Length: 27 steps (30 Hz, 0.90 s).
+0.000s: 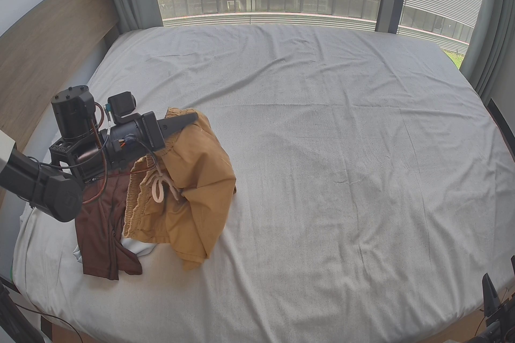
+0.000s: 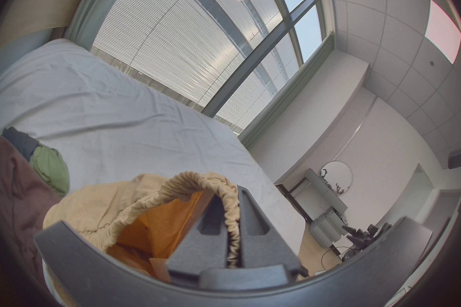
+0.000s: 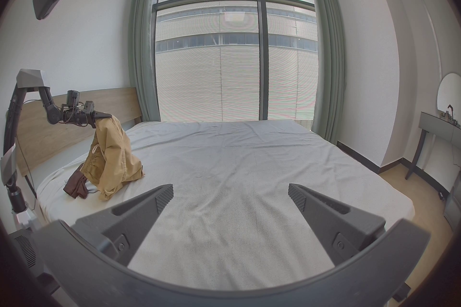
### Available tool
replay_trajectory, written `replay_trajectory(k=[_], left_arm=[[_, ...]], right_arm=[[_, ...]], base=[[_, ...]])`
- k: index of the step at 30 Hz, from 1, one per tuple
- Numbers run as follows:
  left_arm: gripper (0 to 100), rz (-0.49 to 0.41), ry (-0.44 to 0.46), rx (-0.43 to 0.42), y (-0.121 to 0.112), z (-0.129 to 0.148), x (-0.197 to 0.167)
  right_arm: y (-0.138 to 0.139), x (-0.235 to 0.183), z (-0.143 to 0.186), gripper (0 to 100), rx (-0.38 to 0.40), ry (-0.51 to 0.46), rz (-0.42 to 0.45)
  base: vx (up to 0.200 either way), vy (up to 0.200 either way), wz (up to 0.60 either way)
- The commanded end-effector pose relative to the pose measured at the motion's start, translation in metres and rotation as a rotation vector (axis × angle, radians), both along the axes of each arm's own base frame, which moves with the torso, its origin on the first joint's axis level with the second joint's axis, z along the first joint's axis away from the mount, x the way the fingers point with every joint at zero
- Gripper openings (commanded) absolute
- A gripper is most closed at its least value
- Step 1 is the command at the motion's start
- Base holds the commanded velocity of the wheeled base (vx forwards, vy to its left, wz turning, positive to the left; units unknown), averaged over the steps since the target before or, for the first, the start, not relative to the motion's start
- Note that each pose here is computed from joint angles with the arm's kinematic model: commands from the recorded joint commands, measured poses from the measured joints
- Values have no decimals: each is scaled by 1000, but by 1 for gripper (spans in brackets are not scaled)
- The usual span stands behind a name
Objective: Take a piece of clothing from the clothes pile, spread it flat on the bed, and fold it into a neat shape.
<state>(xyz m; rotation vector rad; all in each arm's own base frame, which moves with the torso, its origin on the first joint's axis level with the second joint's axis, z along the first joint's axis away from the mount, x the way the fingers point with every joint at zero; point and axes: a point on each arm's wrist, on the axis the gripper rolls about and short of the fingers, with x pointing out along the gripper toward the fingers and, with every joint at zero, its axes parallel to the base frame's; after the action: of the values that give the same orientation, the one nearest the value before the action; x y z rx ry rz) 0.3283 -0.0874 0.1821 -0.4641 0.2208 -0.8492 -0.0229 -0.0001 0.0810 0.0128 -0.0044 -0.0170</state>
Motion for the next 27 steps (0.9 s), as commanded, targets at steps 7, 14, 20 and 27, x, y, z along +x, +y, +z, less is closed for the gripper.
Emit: replay_trajectory(k=[7,14,20,27], left_arm=[[0,-106,-90,-175,-37,30,-4],[0,-76,-199,-258,-57,64,13],[0,-136,-234,-349,-76,93,9],[0,-171,-273,-384,-91,103,9]], right_arm=[[0,1,-5,100,-2,9,0],[0,1,-5,100,0,9,0],[0,1,-5,100,-2,9,0],[0,1,-5,100,-2,9,0]], base=[[0,0,0],[0,0,0],[0,0,0],[0,0,0]])
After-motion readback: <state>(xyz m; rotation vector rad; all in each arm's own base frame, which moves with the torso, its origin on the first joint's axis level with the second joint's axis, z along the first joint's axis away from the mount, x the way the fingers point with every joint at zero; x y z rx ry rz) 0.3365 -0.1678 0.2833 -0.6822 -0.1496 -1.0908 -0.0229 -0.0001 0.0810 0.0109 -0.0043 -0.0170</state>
